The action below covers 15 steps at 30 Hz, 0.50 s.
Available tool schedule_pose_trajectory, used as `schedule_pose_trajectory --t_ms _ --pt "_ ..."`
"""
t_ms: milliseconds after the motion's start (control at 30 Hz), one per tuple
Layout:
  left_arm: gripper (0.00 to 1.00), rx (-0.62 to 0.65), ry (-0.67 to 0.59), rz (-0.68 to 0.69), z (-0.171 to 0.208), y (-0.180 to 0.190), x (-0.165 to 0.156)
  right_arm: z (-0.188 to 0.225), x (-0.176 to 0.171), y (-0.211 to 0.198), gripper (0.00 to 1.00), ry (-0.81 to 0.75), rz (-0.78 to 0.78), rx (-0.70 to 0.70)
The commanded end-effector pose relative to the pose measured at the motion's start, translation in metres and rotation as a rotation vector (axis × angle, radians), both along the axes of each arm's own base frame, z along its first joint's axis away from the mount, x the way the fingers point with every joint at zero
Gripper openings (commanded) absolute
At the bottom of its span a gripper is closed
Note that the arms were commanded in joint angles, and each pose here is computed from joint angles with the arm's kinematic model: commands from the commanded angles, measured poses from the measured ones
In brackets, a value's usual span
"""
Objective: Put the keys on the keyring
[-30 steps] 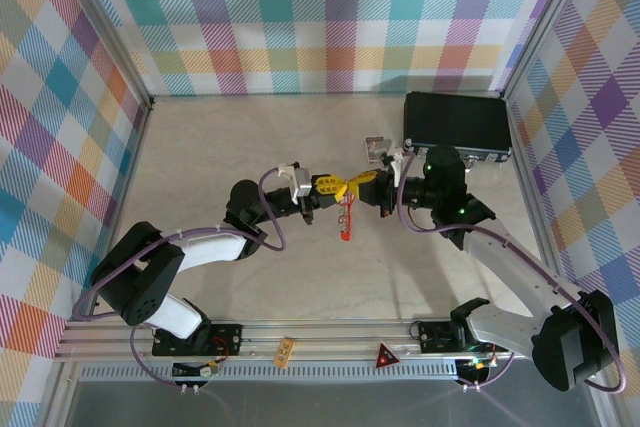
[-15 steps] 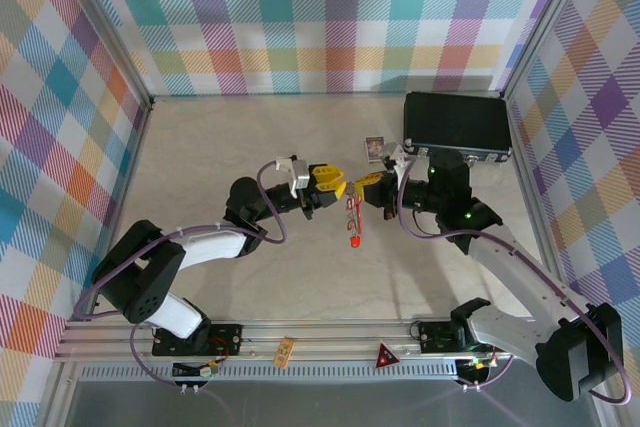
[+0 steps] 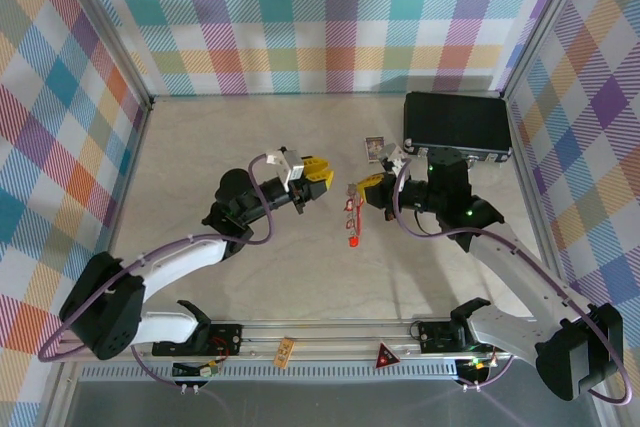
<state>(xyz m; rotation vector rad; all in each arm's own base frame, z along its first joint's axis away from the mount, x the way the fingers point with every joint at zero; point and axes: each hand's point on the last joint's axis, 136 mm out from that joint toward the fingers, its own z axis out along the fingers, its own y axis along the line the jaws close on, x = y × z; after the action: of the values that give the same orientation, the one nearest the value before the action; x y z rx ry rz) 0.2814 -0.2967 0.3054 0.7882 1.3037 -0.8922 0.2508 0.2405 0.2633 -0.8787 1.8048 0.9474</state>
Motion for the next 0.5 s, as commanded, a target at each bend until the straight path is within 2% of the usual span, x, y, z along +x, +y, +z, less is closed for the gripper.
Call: schedule_pose_trajectory --t_ms 0,167,467 --pt "0.26 0.126 0.032 0.072 -0.016 0.007 0.005 0.015 0.0 0.003 0.0 -0.059 0.017 -0.017" --pt "0.26 0.18 0.03 0.043 -0.027 0.004 0.001 0.013 -0.001 0.009 0.0 -0.1 0.033 -0.133" --pt "0.26 0.203 -0.01 -0.037 -0.031 -0.005 -0.007 0.006 0.001 0.008 0.0 -0.173 0.054 -0.352"
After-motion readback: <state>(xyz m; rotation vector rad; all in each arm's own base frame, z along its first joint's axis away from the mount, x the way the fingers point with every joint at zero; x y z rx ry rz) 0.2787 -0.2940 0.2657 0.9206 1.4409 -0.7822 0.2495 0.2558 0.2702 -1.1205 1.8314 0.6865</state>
